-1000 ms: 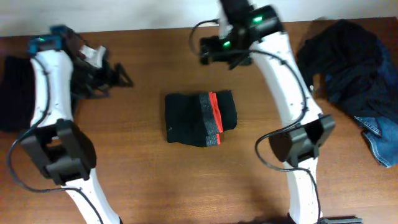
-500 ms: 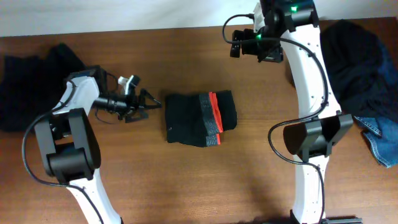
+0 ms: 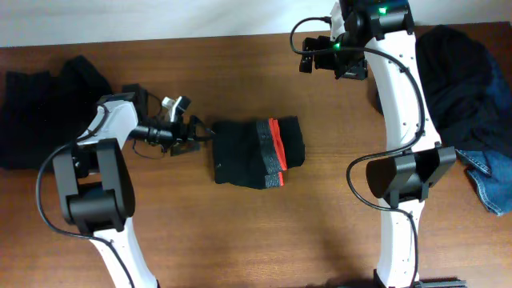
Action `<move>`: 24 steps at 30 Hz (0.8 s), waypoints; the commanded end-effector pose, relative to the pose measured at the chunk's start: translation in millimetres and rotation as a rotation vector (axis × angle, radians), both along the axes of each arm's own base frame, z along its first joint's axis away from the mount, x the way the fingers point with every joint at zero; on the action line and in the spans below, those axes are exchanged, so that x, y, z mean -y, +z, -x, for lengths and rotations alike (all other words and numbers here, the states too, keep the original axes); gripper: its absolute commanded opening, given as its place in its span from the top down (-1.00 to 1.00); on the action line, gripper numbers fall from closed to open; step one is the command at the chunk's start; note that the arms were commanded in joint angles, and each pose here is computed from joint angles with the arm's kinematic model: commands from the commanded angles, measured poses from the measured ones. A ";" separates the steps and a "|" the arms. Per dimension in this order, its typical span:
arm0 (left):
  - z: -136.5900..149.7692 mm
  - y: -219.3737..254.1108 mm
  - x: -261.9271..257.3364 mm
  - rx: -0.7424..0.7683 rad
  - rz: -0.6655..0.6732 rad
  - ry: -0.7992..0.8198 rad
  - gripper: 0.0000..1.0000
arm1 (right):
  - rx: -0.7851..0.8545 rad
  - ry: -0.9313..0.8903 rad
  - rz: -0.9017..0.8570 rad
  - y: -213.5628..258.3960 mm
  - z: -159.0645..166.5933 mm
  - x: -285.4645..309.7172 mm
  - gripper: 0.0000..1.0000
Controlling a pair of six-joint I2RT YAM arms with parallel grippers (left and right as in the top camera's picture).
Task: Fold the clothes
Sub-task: 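Move the left gripper to the folded bundle's left side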
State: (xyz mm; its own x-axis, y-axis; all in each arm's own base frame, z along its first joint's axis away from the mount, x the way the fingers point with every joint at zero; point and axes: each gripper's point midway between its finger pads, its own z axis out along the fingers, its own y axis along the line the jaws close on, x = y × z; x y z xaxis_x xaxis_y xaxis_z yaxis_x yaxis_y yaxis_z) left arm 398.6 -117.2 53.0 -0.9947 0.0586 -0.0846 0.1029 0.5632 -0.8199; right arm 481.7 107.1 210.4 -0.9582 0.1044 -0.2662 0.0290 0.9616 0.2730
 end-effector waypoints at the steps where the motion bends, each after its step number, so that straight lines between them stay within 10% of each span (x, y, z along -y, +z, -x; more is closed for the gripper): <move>1: 1.1 1.1 15.1 -0.019 0.010 -0.005 -0.92 | 0.027 0.005 0.001 8.7 -1.1 2.1 -0.98; 24: 17.6 -41.4 68.0 -0.227 0.020 0.036 -0.92 | 0.015 -0.029 0.046 5.9 -0.5 19.8 -0.98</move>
